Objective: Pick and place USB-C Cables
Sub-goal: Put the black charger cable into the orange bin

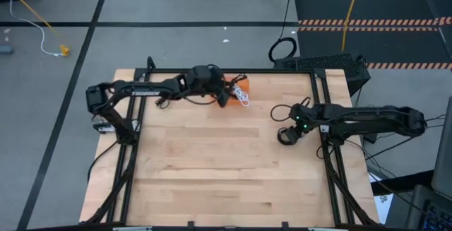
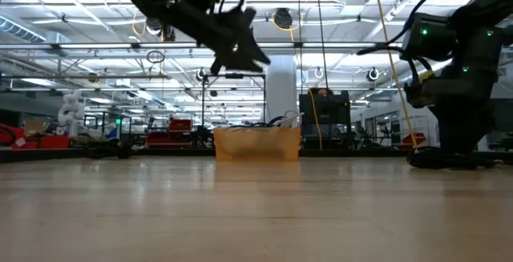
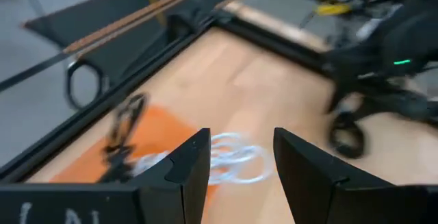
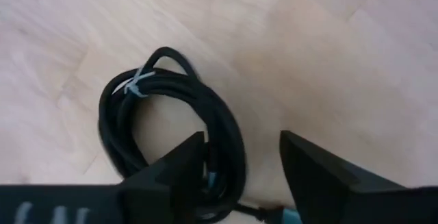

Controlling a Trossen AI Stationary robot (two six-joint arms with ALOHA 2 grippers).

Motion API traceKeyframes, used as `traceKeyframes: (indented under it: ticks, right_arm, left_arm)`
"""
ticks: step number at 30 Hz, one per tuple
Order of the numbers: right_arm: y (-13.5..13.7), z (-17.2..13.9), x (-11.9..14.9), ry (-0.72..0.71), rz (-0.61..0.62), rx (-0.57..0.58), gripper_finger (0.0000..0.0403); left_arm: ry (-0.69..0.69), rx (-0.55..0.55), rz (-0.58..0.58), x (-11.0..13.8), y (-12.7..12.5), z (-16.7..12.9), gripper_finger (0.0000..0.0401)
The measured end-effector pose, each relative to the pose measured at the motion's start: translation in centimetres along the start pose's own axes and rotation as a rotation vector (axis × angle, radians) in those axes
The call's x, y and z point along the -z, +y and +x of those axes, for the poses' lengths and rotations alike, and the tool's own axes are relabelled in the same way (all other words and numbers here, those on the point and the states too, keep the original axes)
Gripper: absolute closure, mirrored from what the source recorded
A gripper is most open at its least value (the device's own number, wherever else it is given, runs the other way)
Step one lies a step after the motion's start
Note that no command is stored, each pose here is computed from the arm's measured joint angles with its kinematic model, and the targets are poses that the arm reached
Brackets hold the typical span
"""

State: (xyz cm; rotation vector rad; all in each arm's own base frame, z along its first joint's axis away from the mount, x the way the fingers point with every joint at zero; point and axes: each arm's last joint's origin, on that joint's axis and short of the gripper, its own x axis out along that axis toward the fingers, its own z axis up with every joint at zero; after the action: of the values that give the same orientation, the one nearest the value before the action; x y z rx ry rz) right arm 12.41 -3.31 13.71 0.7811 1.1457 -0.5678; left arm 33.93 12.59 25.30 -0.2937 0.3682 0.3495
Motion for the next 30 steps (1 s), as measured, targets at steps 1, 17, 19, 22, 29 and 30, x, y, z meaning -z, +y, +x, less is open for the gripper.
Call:
traceKeyframes:
  ticks: [1, 17, 19, 22, 29, 30]
  right_arm:
    - [0.0, 0.1, -0.1, -0.003, -0.002, 0.007, 0.0237]
    - [-0.6, 1.6, 0.4, -0.133, -0.043, -0.034, 0.0369]
    - [-0.5, 1.5, 0.3, -0.162, -0.061, -0.056, 0.0369]
    - [-0.1, 1.1, -0.1, -0.217, -0.100, -0.125, 0.0370]
    - [2.1, -0.7, -2.0, -0.443, -0.223, -0.427, 0.0370]
    - [2.4, -1.1, -2.3, -0.478, -0.240, -0.476, 0.0370]
  left_arm:
    - [-0.009, 0.021, 0.007, -0.2, -0.6, -0.3, 0.0240]
    - [-0.047, 0.261, 0.113, 0.4, -9.2, -2.7, 0.0240]
    - [-0.027, 0.268, 0.118, 0.7, -9.6, -2.8, 0.0240]
    - [-0.024, 0.285, 0.121, 0.9, -10.2, -2.9, 0.0240]
    - [-0.007, 0.265, 0.150, 2.4, -11.9, -2.1, 0.0240]
    - [-0.010, 0.254, 0.154, 2.6, -12.0, -1.9, 0.0240]
